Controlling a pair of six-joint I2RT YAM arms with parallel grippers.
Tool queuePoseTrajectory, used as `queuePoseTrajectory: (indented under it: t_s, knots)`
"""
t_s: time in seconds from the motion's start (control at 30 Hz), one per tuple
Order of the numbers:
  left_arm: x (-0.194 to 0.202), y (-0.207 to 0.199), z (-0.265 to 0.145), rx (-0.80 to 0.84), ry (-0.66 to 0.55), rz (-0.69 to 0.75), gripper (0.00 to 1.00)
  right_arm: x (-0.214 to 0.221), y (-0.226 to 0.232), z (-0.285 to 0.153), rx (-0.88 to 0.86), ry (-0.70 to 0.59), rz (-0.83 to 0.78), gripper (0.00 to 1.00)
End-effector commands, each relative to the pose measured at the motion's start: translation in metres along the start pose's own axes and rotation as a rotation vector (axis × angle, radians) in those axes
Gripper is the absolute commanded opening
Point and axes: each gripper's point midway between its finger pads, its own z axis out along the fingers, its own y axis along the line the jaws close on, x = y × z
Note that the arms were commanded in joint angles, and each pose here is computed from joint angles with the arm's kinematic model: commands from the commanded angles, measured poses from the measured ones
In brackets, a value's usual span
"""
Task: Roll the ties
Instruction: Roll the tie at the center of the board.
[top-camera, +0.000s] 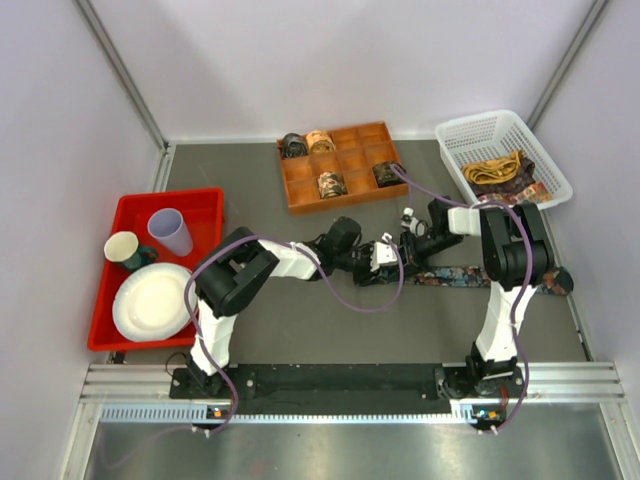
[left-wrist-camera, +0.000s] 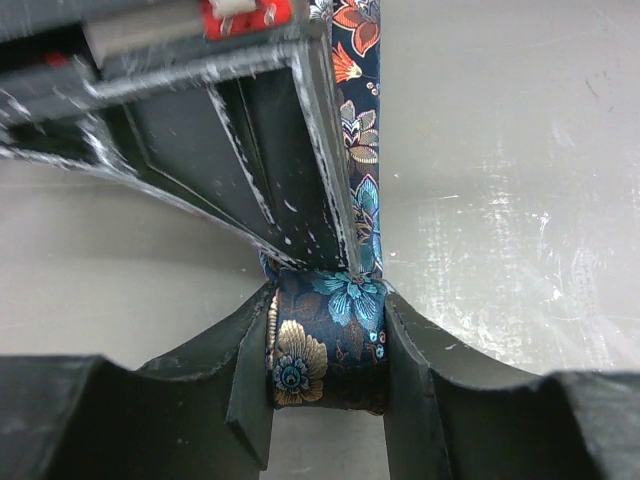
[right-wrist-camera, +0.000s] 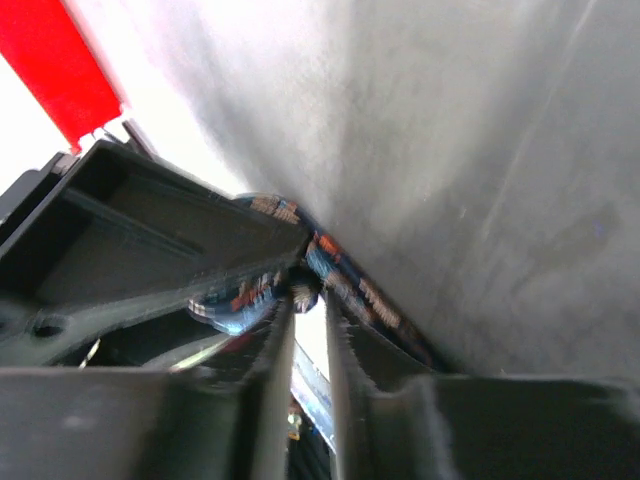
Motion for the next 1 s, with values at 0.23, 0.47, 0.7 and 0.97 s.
queuePoseTrajectory:
  t_s: [0.23,0.47,0.7,0.97]
  knots:
    - [0.098,-0.037,-0.025,-0.013,0.393,-0.293,0.17,-0.009,0.044,-0.033,-0.157,-0.110,-0.196,0.47]
    - [0.098,-0.037,-0.023,-0.013,0.415,-0.302,0.17,-0.006,0.042,-0.009,-0.122,-0.048,-0.207,0.43]
    - [0.101,-0.040,-0.024,-0.003,0.431,-0.301,0.18,-0.003,0.019,0.005,-0.016,-0.011,-0.207,0.34]
    - [0.092,-0.039,-0.027,0.010,0.381,-0.386,0.53,-0.004,-0.001,0.010,0.081,-0.012,-0.203,0.00]
